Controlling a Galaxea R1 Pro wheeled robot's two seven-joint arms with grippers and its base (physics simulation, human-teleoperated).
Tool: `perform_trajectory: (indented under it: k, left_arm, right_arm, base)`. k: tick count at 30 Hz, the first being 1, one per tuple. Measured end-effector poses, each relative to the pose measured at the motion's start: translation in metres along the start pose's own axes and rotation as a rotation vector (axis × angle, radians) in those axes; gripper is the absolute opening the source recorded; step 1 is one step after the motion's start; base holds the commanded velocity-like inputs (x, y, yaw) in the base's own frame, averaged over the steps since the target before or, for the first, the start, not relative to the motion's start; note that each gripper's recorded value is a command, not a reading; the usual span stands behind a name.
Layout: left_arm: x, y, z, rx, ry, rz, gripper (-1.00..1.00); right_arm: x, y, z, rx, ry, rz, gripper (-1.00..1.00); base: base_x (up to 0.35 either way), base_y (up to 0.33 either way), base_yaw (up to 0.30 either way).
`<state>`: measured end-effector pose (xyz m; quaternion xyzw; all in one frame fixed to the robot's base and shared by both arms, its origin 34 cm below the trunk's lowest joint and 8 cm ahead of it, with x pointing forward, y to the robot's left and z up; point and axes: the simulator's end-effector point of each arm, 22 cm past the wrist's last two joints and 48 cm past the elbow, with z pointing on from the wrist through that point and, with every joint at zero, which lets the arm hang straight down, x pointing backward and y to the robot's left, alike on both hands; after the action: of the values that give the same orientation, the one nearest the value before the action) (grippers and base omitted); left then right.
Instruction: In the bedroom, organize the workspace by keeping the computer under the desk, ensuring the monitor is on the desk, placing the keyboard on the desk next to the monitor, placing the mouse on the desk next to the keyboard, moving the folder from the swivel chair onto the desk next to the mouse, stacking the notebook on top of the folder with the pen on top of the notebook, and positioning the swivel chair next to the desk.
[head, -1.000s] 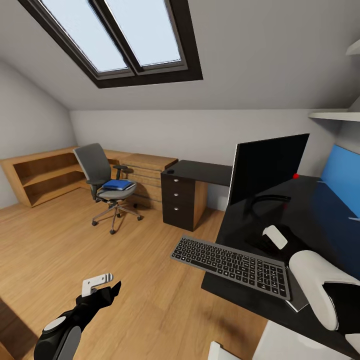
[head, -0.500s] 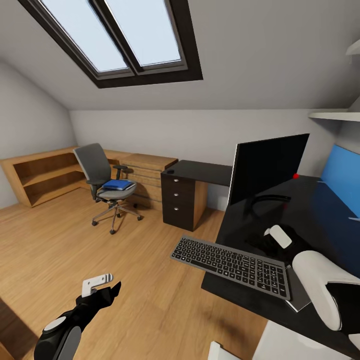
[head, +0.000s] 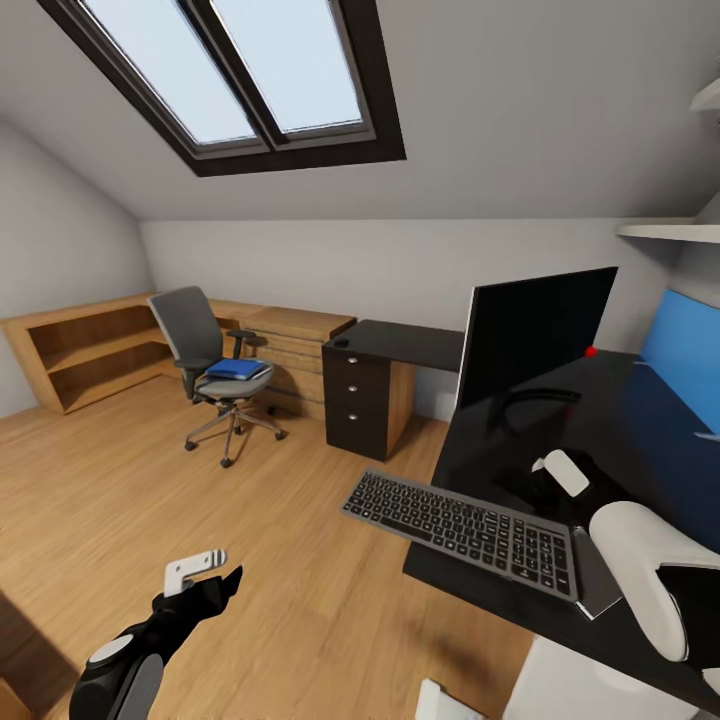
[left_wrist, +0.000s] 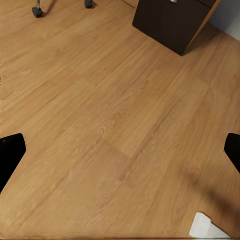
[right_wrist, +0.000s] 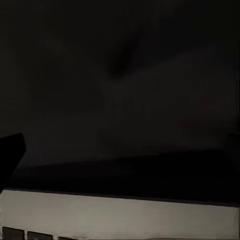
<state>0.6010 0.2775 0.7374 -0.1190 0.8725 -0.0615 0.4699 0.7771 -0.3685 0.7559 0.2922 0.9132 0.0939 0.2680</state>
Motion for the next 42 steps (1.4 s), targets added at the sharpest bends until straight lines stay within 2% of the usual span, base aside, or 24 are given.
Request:
perform_trajectory:
  k: [42]
  left_arm:
    - [0.0020, -0.0016, 0.0004, 0.003, 0.005, 0.000, 1.00]
  right_arm:
    - [0.0001, 0.0002, 0.0001, 0.000, -0.001, -0.001, 1.00]
  base:
    - [-0.119, 0.017, 0.000]
